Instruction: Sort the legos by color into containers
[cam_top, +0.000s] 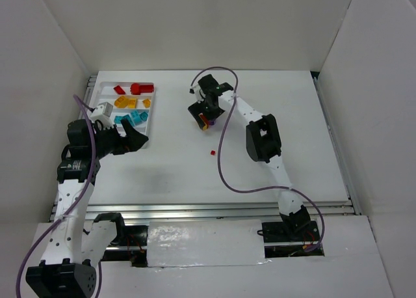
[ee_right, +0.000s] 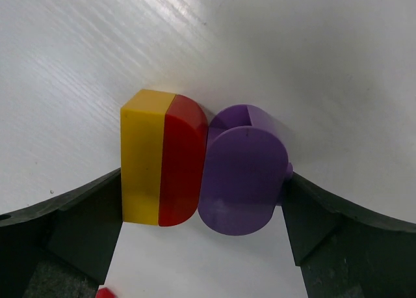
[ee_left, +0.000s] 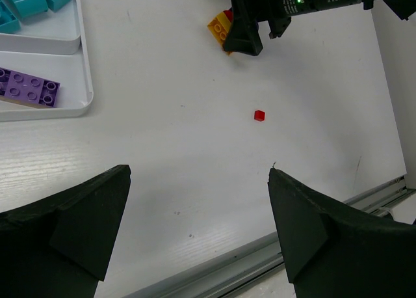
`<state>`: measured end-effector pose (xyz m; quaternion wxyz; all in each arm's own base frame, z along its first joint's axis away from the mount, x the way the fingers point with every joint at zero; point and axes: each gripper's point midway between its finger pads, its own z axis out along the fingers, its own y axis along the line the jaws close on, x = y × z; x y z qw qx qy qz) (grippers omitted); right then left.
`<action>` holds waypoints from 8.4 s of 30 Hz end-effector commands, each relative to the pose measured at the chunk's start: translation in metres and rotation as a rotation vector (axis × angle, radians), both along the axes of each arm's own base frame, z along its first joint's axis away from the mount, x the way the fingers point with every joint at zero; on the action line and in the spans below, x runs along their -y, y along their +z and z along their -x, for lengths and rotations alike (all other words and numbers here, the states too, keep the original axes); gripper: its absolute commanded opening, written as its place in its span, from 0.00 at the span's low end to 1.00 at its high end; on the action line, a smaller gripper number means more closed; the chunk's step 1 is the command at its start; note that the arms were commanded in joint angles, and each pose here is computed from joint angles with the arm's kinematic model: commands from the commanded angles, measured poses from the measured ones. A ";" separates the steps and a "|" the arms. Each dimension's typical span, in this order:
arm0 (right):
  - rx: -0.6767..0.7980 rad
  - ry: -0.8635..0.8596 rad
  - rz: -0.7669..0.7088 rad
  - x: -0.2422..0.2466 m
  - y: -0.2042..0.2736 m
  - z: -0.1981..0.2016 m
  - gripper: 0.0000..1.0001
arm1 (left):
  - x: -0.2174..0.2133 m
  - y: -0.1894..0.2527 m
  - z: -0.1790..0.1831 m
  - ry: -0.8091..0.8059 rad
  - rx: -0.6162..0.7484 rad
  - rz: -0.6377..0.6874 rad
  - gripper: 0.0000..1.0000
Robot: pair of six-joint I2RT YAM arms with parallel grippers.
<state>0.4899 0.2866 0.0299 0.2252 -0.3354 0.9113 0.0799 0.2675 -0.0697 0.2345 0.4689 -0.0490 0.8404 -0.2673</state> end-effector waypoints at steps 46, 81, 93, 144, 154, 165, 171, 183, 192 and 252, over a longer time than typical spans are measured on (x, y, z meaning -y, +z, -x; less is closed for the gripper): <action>0.588 0.579 -0.367 -0.118 0.221 0.322 0.23 | 0.079 0.046 0.071 -0.421 0.002 0.328 0.95; 0.730 0.416 -0.462 -0.120 0.260 0.297 1.00 | 0.118 0.058 0.053 -0.457 0.060 0.321 0.00; 0.480 0.391 -0.928 -0.034 0.283 0.318 1.00 | 0.106 0.108 0.026 -0.348 0.239 0.287 0.00; 0.036 0.443 -1.570 -0.093 0.364 0.338 0.56 | 0.132 0.173 0.080 -0.642 0.557 0.626 0.00; 0.030 0.473 -1.560 -0.099 0.363 0.339 0.40 | 0.132 0.176 0.080 -0.637 0.565 0.619 0.00; 0.078 0.603 -1.407 -0.107 0.310 0.341 0.00 | 0.117 0.177 0.036 -0.403 0.479 0.534 0.00; -0.022 0.763 -1.366 -0.093 0.272 0.360 0.00 | 0.104 0.191 0.008 -0.375 0.474 0.526 0.00; 0.163 0.141 -1.167 -0.055 0.238 0.285 0.00 | -0.131 -0.003 -0.116 0.728 -0.142 0.362 0.00; 0.208 0.113 -1.124 -0.040 0.245 0.286 0.00 | -0.166 -0.088 -0.125 0.923 -0.371 0.286 0.00; 0.118 0.581 -1.165 -0.023 0.297 0.368 0.00 | 0.221 0.092 0.114 -1.076 0.363 0.255 0.69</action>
